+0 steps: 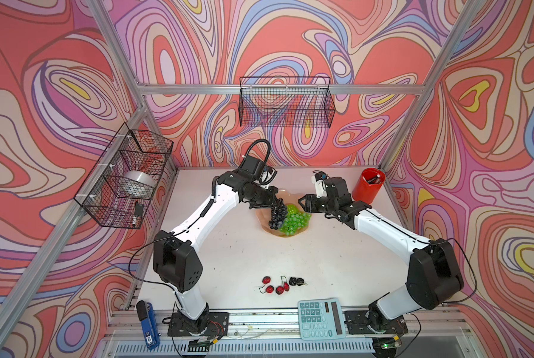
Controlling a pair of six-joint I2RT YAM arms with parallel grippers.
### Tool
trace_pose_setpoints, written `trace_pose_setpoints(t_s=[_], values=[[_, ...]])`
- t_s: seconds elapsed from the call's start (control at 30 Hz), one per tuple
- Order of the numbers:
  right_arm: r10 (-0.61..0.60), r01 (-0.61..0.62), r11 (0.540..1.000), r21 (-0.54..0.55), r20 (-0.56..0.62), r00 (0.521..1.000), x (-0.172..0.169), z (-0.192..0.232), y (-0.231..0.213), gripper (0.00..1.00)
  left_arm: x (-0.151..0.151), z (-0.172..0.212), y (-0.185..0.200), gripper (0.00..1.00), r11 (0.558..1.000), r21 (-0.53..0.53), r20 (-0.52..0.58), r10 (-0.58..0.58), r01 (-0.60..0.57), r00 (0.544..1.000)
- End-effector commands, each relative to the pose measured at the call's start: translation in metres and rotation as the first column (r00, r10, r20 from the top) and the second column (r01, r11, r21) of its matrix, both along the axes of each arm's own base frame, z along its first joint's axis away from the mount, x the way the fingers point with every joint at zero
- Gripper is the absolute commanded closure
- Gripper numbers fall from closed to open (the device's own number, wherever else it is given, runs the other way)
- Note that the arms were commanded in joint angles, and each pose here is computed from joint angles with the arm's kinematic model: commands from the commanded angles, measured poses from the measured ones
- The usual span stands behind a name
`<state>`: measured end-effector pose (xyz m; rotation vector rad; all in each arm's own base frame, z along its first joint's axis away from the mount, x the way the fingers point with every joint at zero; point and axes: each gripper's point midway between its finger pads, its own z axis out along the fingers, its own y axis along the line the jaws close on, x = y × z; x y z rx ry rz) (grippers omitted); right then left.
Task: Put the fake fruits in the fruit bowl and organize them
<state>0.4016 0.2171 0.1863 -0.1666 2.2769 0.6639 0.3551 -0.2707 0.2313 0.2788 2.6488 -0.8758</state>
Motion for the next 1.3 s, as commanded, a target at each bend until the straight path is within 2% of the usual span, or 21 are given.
trace_pose_setpoints(t_s=[0.0,0.2,0.43,0.87,1.1,1.27], values=[[0.012,-0.013,1.000,-0.022,-0.013,1.000,-0.002,-0.011,0.002,0.46,0.008,-0.005,0.013,1.00,0.998,0.060,0.032,0.028,-0.030,0.999],[0.018,-0.018,0.999,-0.029,-0.014,1.000,0.001,-0.014,0.003,0.46,0.018,-0.017,0.032,1.00,0.990,0.129,0.038,0.056,-0.060,0.998],[0.028,-0.028,0.999,-0.033,-0.013,1.000,0.004,-0.013,0.005,0.46,0.034,-0.040,0.039,1.00,0.986,0.155,-0.005,0.064,-0.062,0.998],[0.039,-0.039,0.999,-0.021,-0.006,0.999,0.000,-0.010,0.006,0.46,0.052,-0.043,0.055,1.00,0.967,0.250,0.002,0.057,-0.056,0.998],[0.115,-0.114,0.992,0.048,-0.007,0.993,-0.001,-0.012,0.024,0.48,0.052,-0.038,0.067,1.00,0.953,0.297,0.020,0.058,-0.061,0.998],[0.167,-0.166,0.984,0.058,-0.012,0.986,0.002,-0.021,0.042,0.52,0.054,-0.039,0.066,1.00,0.953,0.300,0.018,0.035,-0.039,0.999]])
